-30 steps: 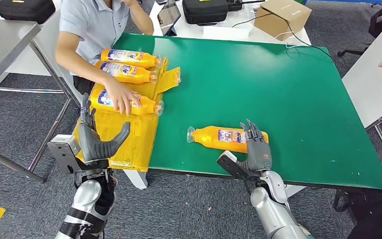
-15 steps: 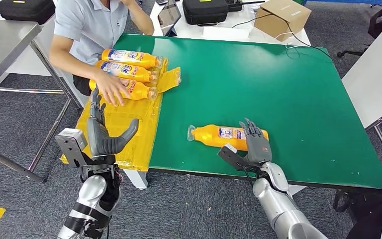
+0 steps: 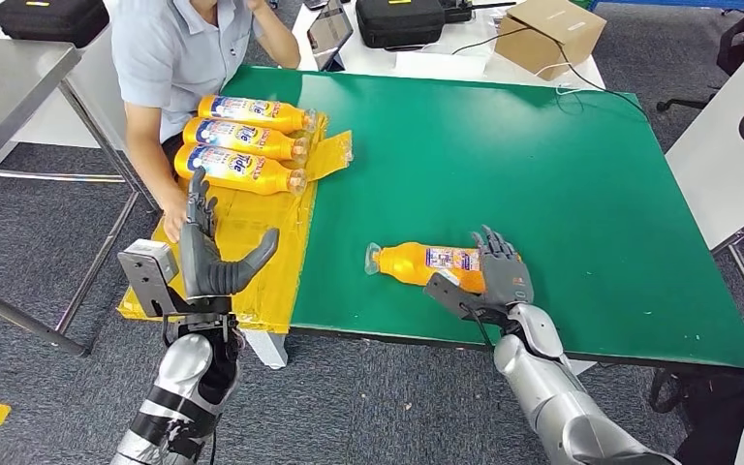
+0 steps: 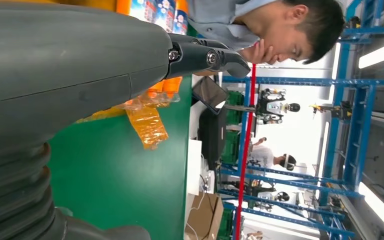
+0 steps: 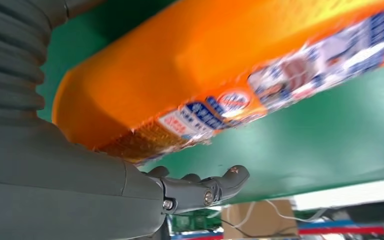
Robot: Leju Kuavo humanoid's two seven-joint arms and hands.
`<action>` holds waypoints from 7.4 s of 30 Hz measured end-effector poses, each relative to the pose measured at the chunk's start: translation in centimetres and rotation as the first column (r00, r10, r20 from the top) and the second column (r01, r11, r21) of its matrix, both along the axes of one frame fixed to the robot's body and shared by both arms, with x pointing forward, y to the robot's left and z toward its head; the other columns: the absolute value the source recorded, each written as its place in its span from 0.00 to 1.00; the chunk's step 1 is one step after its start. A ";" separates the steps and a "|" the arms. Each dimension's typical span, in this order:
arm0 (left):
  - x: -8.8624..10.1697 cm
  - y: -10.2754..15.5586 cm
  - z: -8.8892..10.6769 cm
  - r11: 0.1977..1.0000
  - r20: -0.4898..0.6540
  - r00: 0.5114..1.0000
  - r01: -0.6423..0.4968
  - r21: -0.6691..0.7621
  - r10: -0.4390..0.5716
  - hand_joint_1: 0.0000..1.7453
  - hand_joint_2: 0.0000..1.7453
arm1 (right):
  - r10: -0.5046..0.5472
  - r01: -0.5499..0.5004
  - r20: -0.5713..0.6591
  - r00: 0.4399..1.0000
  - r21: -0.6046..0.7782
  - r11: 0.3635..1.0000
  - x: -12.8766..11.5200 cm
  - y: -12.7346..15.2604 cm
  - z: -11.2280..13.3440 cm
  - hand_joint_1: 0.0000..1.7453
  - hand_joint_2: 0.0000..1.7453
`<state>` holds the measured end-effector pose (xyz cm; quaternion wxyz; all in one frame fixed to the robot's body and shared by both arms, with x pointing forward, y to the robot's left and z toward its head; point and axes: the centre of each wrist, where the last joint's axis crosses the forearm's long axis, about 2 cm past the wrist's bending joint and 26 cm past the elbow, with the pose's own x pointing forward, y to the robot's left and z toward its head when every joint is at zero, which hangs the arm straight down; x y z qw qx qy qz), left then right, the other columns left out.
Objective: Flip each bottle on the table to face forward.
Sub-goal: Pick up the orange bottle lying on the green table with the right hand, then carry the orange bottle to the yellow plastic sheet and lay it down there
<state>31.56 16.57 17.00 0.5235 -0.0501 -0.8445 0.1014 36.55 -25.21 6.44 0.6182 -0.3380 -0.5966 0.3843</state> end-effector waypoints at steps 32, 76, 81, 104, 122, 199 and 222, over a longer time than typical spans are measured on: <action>2.9 -3.1 0.4 0.981 -0.122 0.975 0.190 0.041 -0.184 0.00 1.00 | -0.115 -0.003 -0.386 0.915 -0.292 0.956 5.1 -3.0 4.4 1.00 1.00; -7.1 -4.7 -7.4 0.863 -0.250 0.826 0.483 -0.151 -0.506 0.00 1.00 | 0.204 -0.415 0.365 0.909 0.736 0.534 -6.6 9.4 2.8 1.00 1.00; -7.2 -4.9 -7.4 0.853 -0.244 0.817 0.499 -0.153 -0.522 0.00 1.00 | 0.262 -0.437 0.350 0.899 0.744 0.506 -6.9 10.2 2.6 1.00 1.00; -6.7 -6.3 -4.4 0.840 -0.095 0.841 0.512 -0.177 -0.533 0.00 1.00 | 0.454 -0.434 0.200 0.868 0.750 0.499 -8.1 14.0 0.5 1.00 1.00; -6.8 -6.4 -3.9 0.778 -0.074 0.782 0.599 -0.189 -0.619 0.00 1.00 | 0.475 -0.392 0.136 0.869 0.775 0.496 -8.2 14.1 -0.5 1.00 1.00; 4.2 1.9 -0.5 0.945 -0.082 0.993 0.111 0.307 -0.089 1.00 1.00 | 0.563 -0.627 0.309 0.767 0.545 0.556 -10.2 18.3 0.4 0.00 0.00; 10.1 5.0 -3.6 0.178 -0.272 0.937 0.235 0.955 0.219 1.00 1.00 | 0.651 -0.673 0.309 0.694 0.599 0.433 -11.3 21.0 1.6 0.00 0.00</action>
